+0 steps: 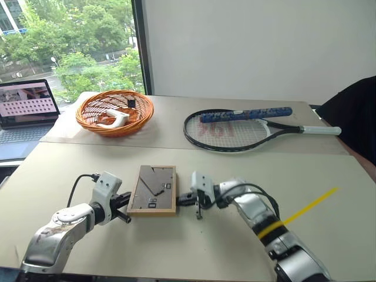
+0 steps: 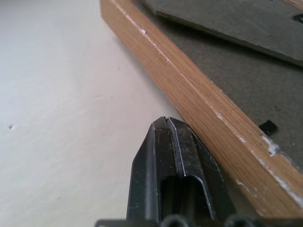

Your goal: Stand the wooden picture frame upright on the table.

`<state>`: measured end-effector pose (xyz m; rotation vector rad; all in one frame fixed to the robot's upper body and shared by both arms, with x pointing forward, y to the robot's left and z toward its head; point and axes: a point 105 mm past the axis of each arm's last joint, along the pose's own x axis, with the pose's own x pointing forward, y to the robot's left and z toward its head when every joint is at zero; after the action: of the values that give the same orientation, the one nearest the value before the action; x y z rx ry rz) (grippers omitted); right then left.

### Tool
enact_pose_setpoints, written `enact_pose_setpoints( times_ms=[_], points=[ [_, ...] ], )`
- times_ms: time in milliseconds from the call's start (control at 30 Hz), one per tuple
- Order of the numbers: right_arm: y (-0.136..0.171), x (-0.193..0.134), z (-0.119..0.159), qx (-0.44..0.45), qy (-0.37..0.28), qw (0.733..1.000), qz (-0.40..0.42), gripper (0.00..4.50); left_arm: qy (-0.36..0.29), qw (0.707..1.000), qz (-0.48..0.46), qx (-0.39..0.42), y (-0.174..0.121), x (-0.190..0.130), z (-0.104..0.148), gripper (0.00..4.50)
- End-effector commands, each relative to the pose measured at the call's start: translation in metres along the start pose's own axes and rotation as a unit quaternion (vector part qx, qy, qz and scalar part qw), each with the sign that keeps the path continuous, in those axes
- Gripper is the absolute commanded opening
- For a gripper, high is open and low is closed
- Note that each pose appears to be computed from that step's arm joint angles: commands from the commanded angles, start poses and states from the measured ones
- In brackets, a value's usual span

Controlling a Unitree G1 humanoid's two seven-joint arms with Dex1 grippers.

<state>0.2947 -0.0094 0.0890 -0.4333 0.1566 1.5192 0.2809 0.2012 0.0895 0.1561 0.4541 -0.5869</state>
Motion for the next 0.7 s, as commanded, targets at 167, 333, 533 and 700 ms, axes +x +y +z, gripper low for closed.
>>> enact_pose_setpoints(
  times_ms=[167,333,533,700],
  points=[
    [0.008,-0.030,0.014,-0.007,0.031,0.999,-0.043,0.05,0.070,0.993,-0.097,0.013,-0.032,0.005,-0.030,0.00],
    [-0.007,-0.071,-0.007,0.006,0.093,0.991,-0.091,0.05,0.078,0.996,-0.040,-0.012,0.010,-0.011,-0.027,0.00],
    [-0.014,-0.102,-0.018,0.009,0.111,0.987,-0.117,0.05,0.118,0.984,-0.007,-0.133,0.028,-0.048,-0.031,0.00],
    [-0.011,-0.094,-0.011,-0.012,0.084,0.992,-0.097,0.00,0.081,0.923,-0.170,-0.335,-0.005,-0.060,0.001,1.34]
  ],
)
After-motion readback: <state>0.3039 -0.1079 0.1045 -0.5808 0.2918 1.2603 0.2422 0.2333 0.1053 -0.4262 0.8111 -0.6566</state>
